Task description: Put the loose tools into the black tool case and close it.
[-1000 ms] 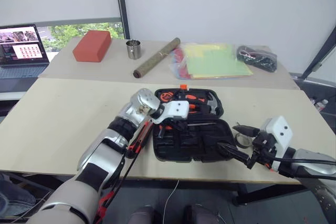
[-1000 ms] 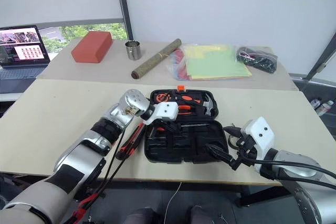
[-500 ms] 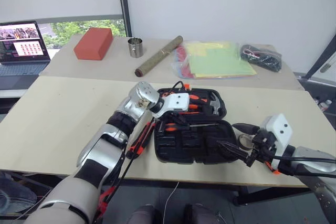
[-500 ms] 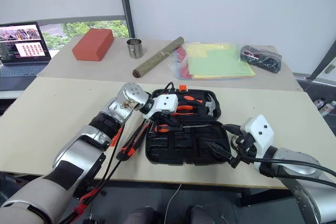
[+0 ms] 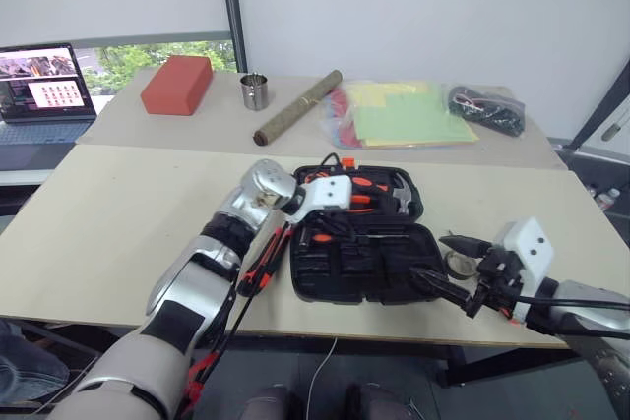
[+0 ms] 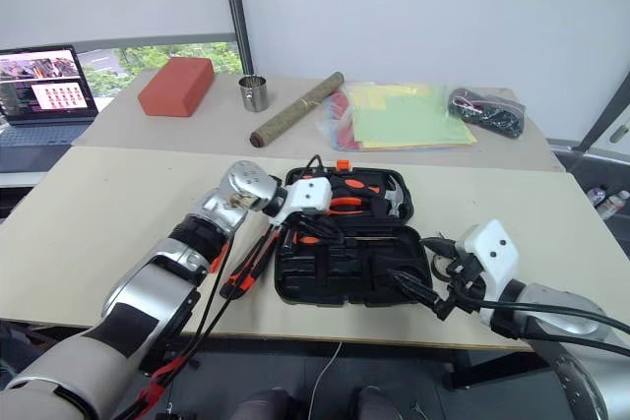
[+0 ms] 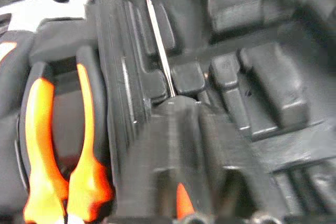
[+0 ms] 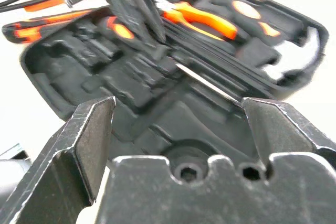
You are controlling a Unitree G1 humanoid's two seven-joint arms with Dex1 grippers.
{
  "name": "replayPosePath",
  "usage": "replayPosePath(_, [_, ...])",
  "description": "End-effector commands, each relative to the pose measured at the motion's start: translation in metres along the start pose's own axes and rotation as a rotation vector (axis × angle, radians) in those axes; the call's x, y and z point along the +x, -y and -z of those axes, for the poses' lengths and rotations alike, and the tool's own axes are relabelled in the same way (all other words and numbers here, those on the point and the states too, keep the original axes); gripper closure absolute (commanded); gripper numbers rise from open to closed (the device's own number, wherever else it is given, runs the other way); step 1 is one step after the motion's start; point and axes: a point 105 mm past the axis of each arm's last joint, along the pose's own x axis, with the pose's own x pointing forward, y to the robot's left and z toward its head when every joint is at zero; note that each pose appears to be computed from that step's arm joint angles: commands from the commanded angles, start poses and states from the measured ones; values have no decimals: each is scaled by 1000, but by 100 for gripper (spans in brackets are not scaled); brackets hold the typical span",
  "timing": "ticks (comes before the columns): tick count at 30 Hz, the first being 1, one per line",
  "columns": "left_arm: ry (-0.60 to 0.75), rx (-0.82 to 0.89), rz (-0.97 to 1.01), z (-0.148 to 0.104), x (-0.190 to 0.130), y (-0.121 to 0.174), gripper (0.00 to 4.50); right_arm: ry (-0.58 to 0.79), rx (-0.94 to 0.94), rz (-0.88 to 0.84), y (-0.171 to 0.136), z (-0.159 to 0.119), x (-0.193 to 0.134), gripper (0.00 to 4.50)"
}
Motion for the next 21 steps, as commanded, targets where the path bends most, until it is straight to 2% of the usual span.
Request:
replayPosePath(1, [155, 8, -50, -31, -47, 1, 191, 7, 23, 113, 7, -3, -25, 0])
replayPosePath(6, [197, -54, 21, -39, -83, 28, 7, -77, 108, 250, 16, 28, -47, 0])
replayPosePath(12, [237, -125, 108, -51, -99, 56, 2, -162, 195, 365, 29, 69, -52, 0])
replayPosePath(19, [182, -125, 94, -48, -97, 65, 2, -213, 261, 358, 40, 103, -37, 0])
replayPosePath(20, [172, -119, 89, -47, -96, 65, 0, -219, 264, 363, 42, 107, -36, 51])
replayPosePath(21, [162, -114, 86, -45, -96, 66, 0, -220, 264, 369, 45, 110, -35, 75])
